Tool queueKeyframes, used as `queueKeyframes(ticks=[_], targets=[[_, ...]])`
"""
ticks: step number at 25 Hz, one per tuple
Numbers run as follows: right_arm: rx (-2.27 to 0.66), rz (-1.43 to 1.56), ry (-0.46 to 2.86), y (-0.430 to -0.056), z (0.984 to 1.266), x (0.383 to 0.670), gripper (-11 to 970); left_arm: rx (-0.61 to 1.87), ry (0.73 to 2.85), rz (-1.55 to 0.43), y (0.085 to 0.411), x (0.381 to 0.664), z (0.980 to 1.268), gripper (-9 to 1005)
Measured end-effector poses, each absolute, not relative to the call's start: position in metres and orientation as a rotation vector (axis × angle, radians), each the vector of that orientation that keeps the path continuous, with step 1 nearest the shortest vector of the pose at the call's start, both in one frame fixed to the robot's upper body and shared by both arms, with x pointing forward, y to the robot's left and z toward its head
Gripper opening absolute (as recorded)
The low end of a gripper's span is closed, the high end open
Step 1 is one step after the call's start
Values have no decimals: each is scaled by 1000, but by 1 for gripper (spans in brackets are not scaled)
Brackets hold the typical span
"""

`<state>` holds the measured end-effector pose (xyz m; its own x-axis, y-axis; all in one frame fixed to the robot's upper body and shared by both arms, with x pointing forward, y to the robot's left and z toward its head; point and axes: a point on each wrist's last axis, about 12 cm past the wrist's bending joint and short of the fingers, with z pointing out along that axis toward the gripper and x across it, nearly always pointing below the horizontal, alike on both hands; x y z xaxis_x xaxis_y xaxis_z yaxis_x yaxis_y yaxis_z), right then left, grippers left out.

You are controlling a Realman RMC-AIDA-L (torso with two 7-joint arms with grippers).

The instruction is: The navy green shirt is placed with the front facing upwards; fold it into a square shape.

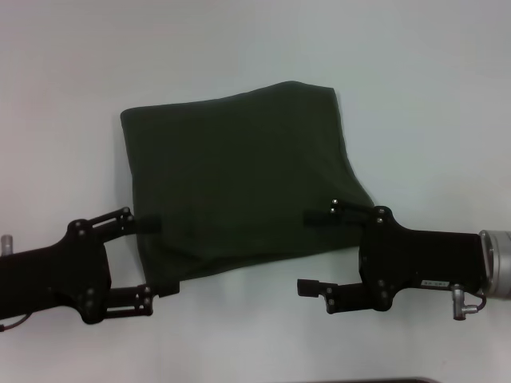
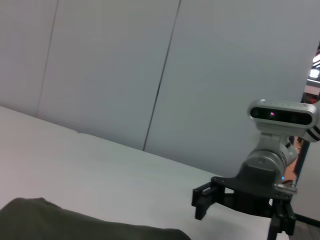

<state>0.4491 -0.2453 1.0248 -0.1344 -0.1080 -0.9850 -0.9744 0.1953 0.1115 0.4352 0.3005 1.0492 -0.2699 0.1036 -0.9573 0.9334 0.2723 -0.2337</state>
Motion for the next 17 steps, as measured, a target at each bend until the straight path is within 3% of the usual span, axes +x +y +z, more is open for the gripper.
queueKeyframes(ticks=[17], targets=[[-1092, 1077, 1478, -250, 1024, 447, 924, 1048, 1626, -1163, 300, 447, 1056, 871]])
